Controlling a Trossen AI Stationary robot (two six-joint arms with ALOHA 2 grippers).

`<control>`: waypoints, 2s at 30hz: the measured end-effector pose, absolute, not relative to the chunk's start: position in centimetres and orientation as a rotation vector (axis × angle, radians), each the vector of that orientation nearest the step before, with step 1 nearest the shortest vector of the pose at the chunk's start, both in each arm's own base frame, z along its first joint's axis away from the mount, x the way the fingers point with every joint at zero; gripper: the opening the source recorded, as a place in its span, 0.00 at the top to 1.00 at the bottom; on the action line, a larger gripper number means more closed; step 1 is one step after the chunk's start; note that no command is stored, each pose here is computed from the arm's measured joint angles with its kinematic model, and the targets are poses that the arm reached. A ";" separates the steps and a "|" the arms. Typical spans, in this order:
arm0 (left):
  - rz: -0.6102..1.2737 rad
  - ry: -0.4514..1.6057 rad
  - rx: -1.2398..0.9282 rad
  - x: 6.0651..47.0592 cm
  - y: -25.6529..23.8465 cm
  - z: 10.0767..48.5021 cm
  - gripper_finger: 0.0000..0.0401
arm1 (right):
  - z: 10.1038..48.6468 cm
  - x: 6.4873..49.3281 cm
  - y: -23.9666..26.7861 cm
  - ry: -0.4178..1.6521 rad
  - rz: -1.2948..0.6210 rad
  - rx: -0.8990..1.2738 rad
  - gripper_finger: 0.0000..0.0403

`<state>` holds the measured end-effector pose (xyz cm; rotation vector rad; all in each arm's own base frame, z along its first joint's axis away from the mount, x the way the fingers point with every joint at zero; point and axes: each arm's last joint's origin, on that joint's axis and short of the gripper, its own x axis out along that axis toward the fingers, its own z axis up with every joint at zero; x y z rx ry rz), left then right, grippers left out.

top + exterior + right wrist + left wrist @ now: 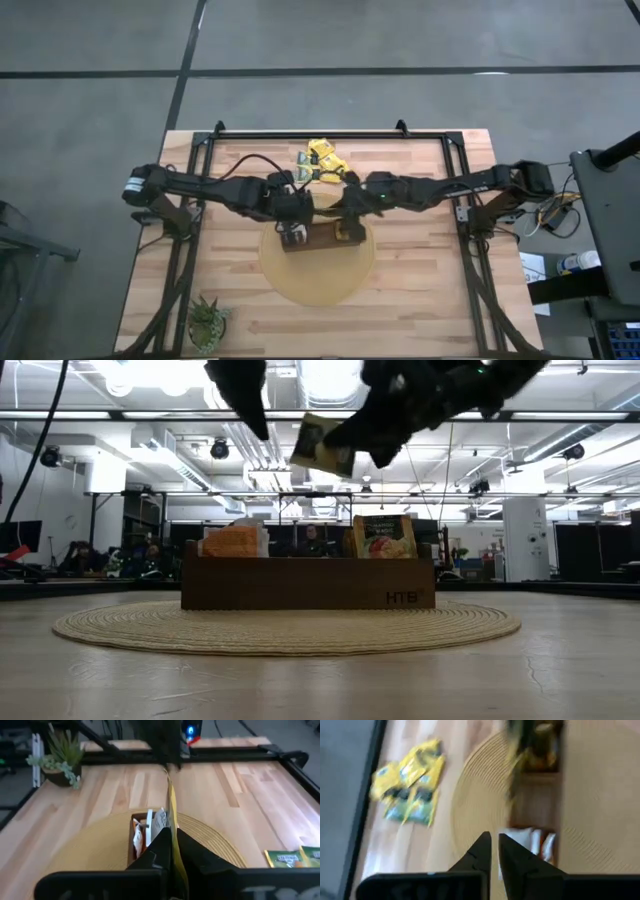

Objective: Pick & Place Tea
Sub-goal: Put the white and orange tea bag into the wooden organizer

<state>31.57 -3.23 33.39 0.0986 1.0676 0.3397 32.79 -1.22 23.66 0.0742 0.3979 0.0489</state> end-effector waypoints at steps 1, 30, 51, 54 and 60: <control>0.363 1.060 0.098 31.3 -3.2 33.6 0.91 | 23.6 32.3 -1.2 0.371 0.048 0.081 0.98; 0.245 -0.172 0.028 32.3 -4.2 28.9 0.87 | 22.9 26.4 0.2 -0.513 0.096 -0.165 0.98; 0.156 -0.251 0.047 32.7 -4.4 31.3 0.87 | 23.3 26.7 0.4 -0.527 0.143 -0.123 0.98; 0.140 -0.259 0.049 32.8 -4.2 31.6 0.87 | 23.1 26.9 0.5 -0.519 0.146 -0.120 0.98; 0.095 -0.263 0.041 32.9 -4.0 31.8 0.94 | 23.0 27.8 0.6 -0.513 0.167 -0.097 0.98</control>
